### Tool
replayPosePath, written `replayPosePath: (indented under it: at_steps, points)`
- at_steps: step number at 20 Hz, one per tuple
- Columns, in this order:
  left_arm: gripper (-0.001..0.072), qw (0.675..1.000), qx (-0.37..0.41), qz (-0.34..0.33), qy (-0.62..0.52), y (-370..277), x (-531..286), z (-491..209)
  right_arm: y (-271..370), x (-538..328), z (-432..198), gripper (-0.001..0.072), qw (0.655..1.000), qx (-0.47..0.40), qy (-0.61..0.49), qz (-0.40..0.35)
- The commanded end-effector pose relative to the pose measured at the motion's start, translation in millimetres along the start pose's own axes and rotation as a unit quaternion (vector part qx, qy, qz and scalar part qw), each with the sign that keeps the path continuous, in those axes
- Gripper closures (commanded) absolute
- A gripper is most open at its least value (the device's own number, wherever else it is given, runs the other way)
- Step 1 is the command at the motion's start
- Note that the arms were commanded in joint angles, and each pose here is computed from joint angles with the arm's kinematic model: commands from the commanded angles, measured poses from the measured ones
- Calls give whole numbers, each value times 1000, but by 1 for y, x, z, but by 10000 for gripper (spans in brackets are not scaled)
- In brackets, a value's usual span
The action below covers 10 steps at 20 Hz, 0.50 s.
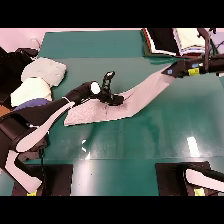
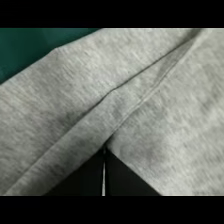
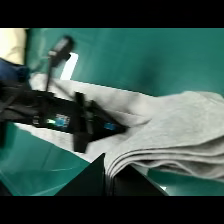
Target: Fold the shirts.
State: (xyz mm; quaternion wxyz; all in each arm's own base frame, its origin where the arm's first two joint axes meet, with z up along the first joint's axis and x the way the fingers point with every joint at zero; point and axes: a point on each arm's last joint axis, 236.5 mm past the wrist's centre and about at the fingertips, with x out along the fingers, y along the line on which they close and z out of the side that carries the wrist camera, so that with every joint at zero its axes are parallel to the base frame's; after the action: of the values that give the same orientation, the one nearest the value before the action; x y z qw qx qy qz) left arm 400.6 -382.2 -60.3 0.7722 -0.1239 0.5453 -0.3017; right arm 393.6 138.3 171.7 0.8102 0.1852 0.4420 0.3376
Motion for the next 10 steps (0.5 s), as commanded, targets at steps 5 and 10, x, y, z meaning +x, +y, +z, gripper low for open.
replayPosePath:
  at_steps: [5, 10]
  points:
    - [688, 1000, 24, 6, 7, 2, -35, 24, 93, 29, 0, 703, 996, -62, 7, 55]
    - [688, 985, 45, 93, -136, 58, -210, 107, 176, 92, -24, 703, 986, -94, 25, 136]
